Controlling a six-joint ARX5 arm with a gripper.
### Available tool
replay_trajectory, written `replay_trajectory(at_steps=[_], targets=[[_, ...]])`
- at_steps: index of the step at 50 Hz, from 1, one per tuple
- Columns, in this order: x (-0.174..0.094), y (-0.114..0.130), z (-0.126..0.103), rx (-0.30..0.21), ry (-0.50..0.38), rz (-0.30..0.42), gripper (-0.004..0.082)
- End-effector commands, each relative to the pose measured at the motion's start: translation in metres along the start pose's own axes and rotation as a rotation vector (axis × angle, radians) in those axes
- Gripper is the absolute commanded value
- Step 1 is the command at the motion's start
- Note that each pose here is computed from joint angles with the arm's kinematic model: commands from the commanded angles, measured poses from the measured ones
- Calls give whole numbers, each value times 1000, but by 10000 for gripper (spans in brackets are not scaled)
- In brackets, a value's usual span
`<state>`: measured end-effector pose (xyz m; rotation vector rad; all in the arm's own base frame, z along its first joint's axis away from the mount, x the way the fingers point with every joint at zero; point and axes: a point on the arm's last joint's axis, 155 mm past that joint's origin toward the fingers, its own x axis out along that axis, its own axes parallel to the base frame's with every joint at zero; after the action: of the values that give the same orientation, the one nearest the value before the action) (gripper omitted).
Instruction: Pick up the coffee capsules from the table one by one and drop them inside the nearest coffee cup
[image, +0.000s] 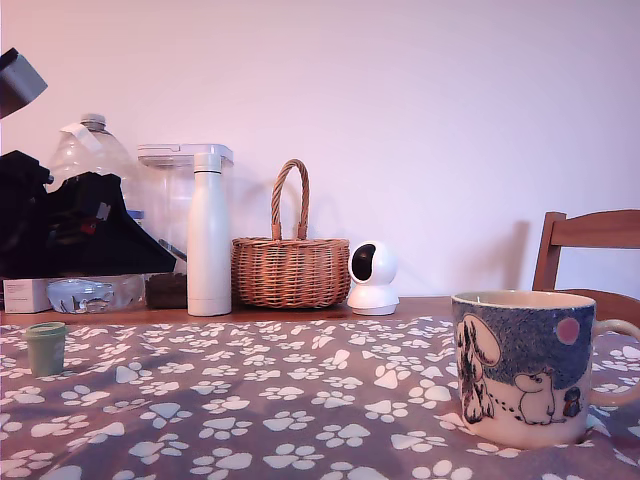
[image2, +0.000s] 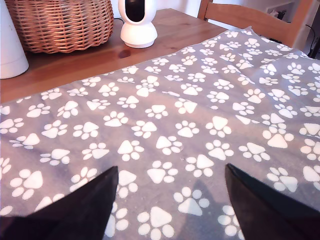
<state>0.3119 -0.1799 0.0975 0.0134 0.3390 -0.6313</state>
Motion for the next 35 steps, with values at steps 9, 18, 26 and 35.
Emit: replay_trajectory(at_steps=[9, 18, 26, 35], targets=[[-1, 1, -14, -27, 45, 6, 591], [-2, 2, -16, -27, 43, 10, 591], [-9, 7, -15, -40, -5, 42, 591], [-20, 15, -18, -78, -63, 97, 591]])
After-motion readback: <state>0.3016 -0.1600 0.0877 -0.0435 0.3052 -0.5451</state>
